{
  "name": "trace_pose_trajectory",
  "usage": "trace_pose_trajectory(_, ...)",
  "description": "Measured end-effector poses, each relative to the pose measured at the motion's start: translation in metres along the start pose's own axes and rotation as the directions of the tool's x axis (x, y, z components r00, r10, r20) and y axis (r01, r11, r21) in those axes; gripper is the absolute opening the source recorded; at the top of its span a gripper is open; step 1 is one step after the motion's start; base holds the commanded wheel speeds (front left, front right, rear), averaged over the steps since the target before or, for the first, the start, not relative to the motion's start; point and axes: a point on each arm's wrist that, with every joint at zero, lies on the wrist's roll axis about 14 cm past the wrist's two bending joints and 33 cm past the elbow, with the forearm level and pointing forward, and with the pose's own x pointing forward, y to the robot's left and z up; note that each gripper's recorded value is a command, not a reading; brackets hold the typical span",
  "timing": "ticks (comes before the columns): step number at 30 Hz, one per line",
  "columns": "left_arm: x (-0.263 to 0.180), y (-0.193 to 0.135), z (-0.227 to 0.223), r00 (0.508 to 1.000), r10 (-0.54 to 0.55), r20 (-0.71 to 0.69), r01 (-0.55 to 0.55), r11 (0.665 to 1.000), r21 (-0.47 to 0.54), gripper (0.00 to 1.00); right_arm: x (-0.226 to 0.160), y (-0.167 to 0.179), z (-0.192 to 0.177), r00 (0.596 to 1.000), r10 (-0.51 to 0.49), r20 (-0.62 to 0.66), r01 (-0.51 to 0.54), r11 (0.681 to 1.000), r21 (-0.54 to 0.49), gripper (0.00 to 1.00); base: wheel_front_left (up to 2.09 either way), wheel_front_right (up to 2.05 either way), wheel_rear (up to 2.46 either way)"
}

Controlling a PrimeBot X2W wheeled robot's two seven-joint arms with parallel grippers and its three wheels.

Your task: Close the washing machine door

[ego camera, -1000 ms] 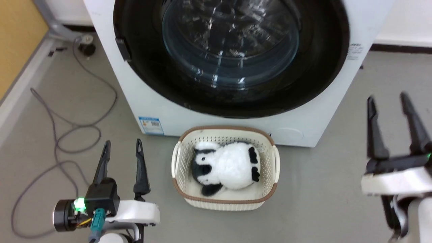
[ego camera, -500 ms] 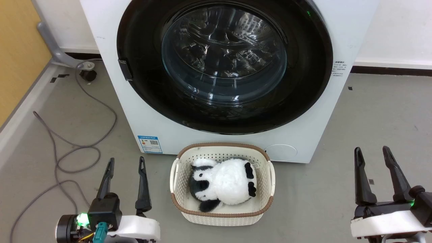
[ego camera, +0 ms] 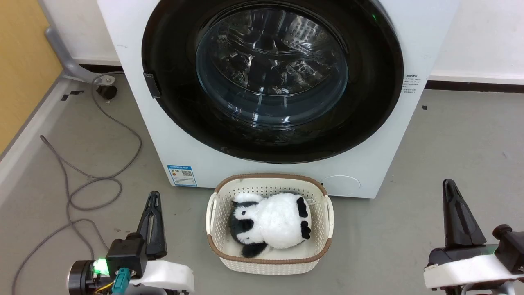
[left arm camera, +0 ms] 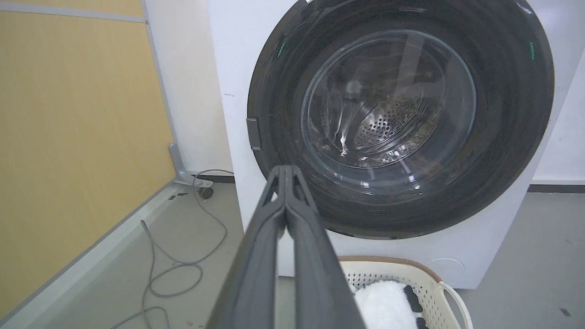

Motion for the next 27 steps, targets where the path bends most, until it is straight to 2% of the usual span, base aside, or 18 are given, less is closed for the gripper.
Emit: trace_pose_trajectory(27,0.0001,0.0011,-0.0030,0.999,-0.012,-0.040,0.012,1.000,-0.004,0.00,0.0006,0.0084,-0.0085,0.998,0.027,-0.058,-0.029,0.999,-0.021,0.00,0.00,0.00,0.00)
